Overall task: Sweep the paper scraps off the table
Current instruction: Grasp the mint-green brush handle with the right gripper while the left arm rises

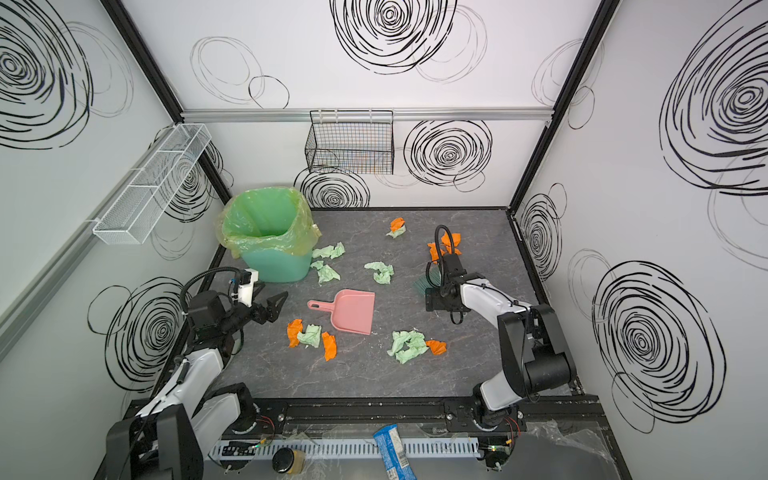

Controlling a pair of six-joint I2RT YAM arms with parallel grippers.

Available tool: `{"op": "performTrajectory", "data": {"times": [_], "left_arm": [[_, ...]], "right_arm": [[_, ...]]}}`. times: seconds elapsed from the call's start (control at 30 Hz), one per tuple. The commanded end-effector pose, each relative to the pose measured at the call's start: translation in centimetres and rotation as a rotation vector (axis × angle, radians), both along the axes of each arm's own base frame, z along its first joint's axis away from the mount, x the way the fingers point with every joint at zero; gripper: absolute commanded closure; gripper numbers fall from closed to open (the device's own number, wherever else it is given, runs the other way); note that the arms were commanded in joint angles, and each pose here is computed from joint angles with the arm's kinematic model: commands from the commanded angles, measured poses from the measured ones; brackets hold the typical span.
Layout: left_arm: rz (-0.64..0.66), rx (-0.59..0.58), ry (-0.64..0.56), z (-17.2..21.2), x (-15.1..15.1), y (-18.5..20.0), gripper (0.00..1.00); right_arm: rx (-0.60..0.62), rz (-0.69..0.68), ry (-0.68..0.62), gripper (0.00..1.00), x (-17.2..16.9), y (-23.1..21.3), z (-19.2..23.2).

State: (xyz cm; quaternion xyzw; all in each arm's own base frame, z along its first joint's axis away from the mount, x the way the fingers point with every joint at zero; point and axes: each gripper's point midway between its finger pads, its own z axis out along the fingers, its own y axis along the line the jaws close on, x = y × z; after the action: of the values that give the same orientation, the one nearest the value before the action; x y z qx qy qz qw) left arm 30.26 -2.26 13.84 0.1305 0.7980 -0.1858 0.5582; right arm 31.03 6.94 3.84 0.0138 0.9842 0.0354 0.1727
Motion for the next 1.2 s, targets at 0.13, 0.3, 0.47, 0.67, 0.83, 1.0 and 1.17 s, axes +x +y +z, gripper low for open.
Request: {"op": "performTrajectory", "data": {"times": [0.13,0.3,0.47,0.67,0.83,1.0,1.17], "left_arm": [[-0.016,0.005,-0.02,0.6,0.3,0.0,0.04],[-0.013,0.002,-0.015,0.5,0.5,0.1,0.04],[-0.012,0.004,-0.008,0.3,0.4,0.2,0.04],[-0.016,0.002,-0.008,0.3,0.5,0.1,0.04],[-0.018,0.001,-0.008,0.3,0.5,0.1,0.04],[-0.016,0.004,-0.011,0.4,0.6,0.2,0.04],[-0.017,0.002,-0.006,0.3,0.6,0.1,0.04]], "right_arm": [[-0.094,0.022,-0.026,0.08,0.8,-2.2,2.3],[-0.012,0.084,-0.008,0.11,1.2,-1.5,1.6],[-0.068,0.117,0.048,0.12,1.2,-2.4,0.1],[-0.071,0.153,0.107,0.12,0.8,-1.5,-1.2],[-0.078,0.158,0.134,0.15,0.6,-1.4,-1.9],[-0.073,0.184,0.155,0.26,0.3,-0.6,-2.4],[-0.042,0.223,0.172,0.41,-0.1,0.9,-2.8]]}}
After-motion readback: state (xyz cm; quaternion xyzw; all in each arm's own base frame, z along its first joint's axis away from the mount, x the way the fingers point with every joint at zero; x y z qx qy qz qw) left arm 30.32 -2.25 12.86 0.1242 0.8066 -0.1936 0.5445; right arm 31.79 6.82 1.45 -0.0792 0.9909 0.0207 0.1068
